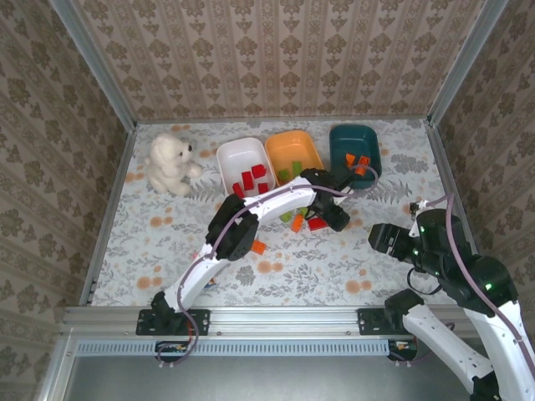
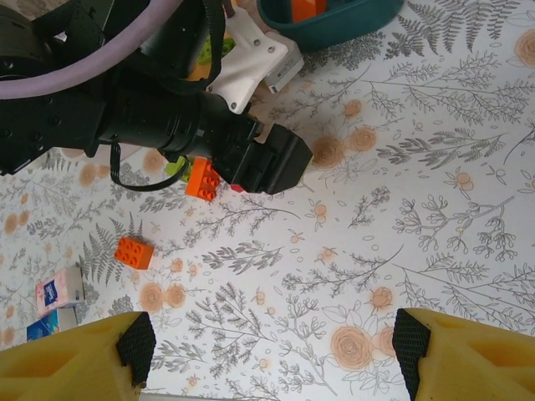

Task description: Sort the legos into containers by color

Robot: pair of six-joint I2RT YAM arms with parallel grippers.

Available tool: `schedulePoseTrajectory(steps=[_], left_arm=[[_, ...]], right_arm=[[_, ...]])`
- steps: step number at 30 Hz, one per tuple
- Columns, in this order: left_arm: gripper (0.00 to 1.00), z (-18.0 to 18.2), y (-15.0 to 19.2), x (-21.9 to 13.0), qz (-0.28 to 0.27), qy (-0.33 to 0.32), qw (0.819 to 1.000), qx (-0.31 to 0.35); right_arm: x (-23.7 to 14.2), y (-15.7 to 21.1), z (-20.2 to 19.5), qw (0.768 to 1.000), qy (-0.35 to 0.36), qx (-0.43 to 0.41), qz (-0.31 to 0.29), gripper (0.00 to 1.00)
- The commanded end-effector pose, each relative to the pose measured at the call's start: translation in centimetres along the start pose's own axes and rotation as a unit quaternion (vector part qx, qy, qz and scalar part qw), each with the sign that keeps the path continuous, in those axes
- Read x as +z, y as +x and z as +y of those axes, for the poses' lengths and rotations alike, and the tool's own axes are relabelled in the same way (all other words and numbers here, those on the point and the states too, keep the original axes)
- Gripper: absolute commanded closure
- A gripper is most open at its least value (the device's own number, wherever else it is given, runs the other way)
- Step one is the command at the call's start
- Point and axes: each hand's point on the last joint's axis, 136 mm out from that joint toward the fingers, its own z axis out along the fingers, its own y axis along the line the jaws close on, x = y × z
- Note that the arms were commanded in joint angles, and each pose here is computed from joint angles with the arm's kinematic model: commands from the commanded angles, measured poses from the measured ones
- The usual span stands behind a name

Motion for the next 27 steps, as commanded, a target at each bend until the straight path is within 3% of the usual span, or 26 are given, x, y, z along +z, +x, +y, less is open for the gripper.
schedulePoseTrajectory(steps=[1, 8, 15, 18, 23, 27], left_arm=[[0.19, -0.6, 1.9, -0.3, 0.031, 0.001, 0.999, 0.028], [0.2, 0.3, 3.5, -1.3, 0.042, -0.031, 0.998, 0.024], [0.28, 1.4, 5.6, -0.6, 0.067, -0.093, 0.992, 0.056], [0.39, 2.1, 6.3, 0.1, 0.077, -0.118, 0.988, 0.063], [0.67, 2.2, 5.6, -0.1, 0.058, -0.135, 0.987, 0.064], [0.75, 2.3, 3.9, -2.5, 0.021, -0.144, 0.988, 0.054]], right_arm=[[0.2, -0.3, 0.0, 1.0, 0.005, -0.005, 0.0, 0.22], [1.3, -0.6, 0.7, 1.0, -0.003, -0.002, 0.005, 0.22], [1.8, -0.8, 1.0, 1.0, -0.005, 0.005, 0.005, 0.22], [1.8, -0.9, 1.1, 1.0, -0.007, 0.007, 0.004, 0.22], [1.6, -1.0, 1.0, 1.0, -0.004, 0.01, 0.002, 0.22], [1.4, -1.2, 1.1, 1.0, -0.005, 0.01, -0.001, 0.22]])
